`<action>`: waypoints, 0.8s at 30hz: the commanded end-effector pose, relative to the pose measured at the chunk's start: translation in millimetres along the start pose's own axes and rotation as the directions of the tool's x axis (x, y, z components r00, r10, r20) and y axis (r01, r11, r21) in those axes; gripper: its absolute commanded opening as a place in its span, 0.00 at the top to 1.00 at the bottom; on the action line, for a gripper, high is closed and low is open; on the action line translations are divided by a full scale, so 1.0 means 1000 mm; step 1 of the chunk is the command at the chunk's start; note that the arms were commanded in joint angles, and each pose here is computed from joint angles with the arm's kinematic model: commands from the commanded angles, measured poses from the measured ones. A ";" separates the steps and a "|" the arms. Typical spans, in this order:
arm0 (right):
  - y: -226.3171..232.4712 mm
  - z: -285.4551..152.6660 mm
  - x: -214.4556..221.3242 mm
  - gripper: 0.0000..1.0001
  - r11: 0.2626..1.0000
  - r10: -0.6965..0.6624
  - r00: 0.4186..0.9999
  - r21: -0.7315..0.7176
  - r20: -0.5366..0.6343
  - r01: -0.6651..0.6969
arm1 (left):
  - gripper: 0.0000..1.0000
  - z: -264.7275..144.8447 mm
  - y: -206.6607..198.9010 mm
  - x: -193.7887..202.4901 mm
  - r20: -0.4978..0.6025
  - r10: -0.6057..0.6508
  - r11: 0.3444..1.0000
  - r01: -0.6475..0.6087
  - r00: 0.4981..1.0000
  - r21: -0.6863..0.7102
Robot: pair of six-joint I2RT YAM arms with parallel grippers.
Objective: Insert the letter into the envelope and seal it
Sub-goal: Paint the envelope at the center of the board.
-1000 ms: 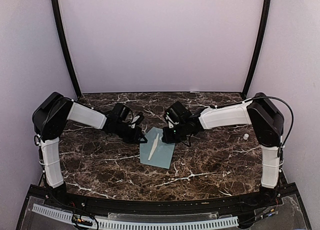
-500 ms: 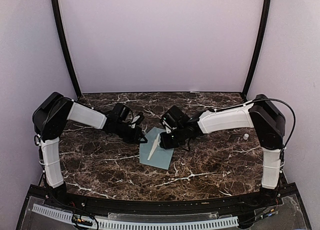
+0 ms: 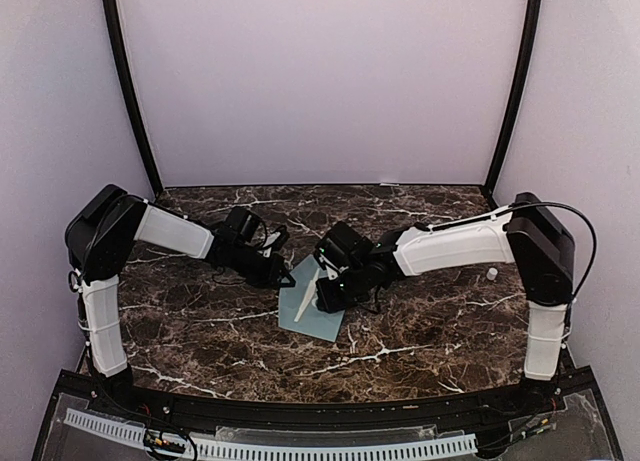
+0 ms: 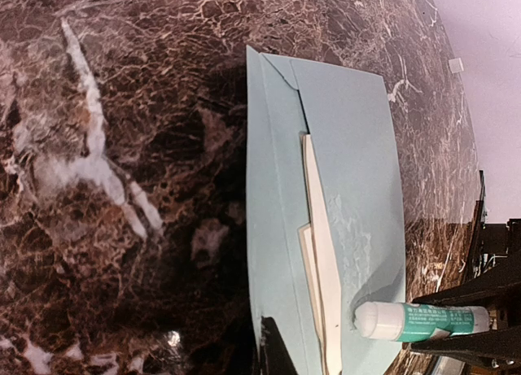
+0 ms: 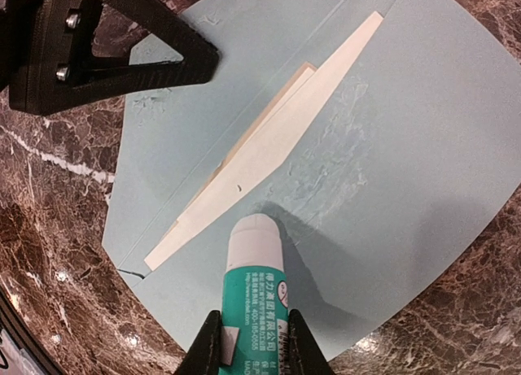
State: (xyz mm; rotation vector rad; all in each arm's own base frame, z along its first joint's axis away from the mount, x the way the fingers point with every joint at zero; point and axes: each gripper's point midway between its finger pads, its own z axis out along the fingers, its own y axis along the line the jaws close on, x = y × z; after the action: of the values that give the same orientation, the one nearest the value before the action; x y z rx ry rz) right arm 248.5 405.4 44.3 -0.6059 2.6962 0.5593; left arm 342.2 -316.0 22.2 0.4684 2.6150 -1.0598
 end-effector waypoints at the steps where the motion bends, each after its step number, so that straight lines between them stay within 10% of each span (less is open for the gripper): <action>1: -0.006 0.000 0.043 1.00 1.000 0.008 0.991 0.031 -0.136 -0.003 | 1.00 0.003 0.007 0.008 -0.035 -0.007 1.000 0.006 0.999 -0.027; 24: -0.029 0.015 0.021 1.00 0.995 0.047 0.995 0.098 -0.091 -0.038 | 1.00 0.003 0.003 0.007 -0.037 -0.006 1.000 0.006 0.999 -0.011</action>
State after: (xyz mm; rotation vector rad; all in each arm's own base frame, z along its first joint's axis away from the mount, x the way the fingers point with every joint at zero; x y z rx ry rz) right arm 247.9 402.9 44.4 -0.5760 2.7193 0.5505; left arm 341.5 -316.8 22.2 0.4732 2.6154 -1.0682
